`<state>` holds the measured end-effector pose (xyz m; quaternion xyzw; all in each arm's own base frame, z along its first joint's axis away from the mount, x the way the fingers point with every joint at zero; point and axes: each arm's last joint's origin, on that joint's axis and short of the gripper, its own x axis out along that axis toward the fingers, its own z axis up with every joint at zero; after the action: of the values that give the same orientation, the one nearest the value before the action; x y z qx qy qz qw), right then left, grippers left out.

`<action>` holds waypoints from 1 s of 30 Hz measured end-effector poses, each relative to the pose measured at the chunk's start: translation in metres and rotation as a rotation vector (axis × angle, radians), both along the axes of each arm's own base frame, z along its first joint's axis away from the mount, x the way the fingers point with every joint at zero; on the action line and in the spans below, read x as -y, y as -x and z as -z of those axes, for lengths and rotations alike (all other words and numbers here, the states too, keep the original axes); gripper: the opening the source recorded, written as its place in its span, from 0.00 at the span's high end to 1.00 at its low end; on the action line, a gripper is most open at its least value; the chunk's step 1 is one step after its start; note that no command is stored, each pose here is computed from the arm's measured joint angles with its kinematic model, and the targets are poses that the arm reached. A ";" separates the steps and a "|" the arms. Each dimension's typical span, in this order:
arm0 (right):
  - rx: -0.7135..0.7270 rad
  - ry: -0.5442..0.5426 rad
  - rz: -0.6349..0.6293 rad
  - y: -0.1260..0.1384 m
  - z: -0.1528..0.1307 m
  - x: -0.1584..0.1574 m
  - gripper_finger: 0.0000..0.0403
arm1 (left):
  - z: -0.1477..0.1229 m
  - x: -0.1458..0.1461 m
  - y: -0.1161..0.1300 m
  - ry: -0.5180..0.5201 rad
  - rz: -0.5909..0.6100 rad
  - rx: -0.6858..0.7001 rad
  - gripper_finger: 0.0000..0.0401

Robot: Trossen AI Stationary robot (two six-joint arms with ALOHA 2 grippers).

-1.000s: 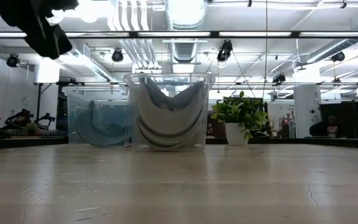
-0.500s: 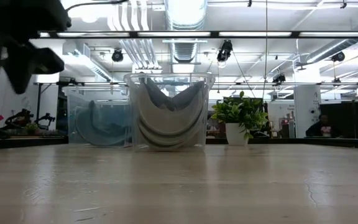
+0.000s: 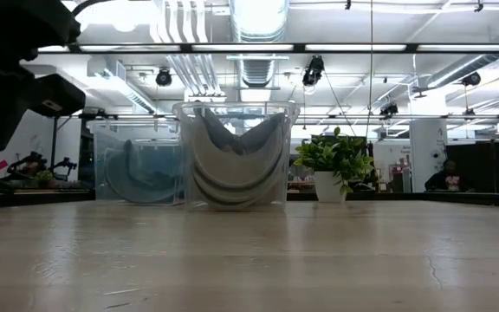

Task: Pick & Place hat
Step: Put the black cap into the left transparent bin

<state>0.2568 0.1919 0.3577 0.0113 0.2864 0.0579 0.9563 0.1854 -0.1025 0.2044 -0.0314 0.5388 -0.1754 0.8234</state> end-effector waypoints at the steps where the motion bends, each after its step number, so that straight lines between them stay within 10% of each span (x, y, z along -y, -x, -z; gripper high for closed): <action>1: 0.001 -0.002 0.000 0.000 0.000 0.000 0.46 | 0.001 0.002 -0.001 0.000 0.011 0.002 0.58; 23: 0.078 -0.063 0.010 -0.005 -0.010 -0.001 0.46 | 0.033 0.026 -0.017 0.047 0.254 -0.058 0.59; 30: 0.083 -0.067 0.011 -0.005 -0.011 -0.001 0.46 | 0.043 0.028 -0.019 0.024 0.273 -0.090 0.81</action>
<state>0.2622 0.1933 0.3682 0.0423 0.2446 0.0627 0.9667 0.2049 -0.1302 0.1613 0.0247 0.5725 -0.2906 0.7663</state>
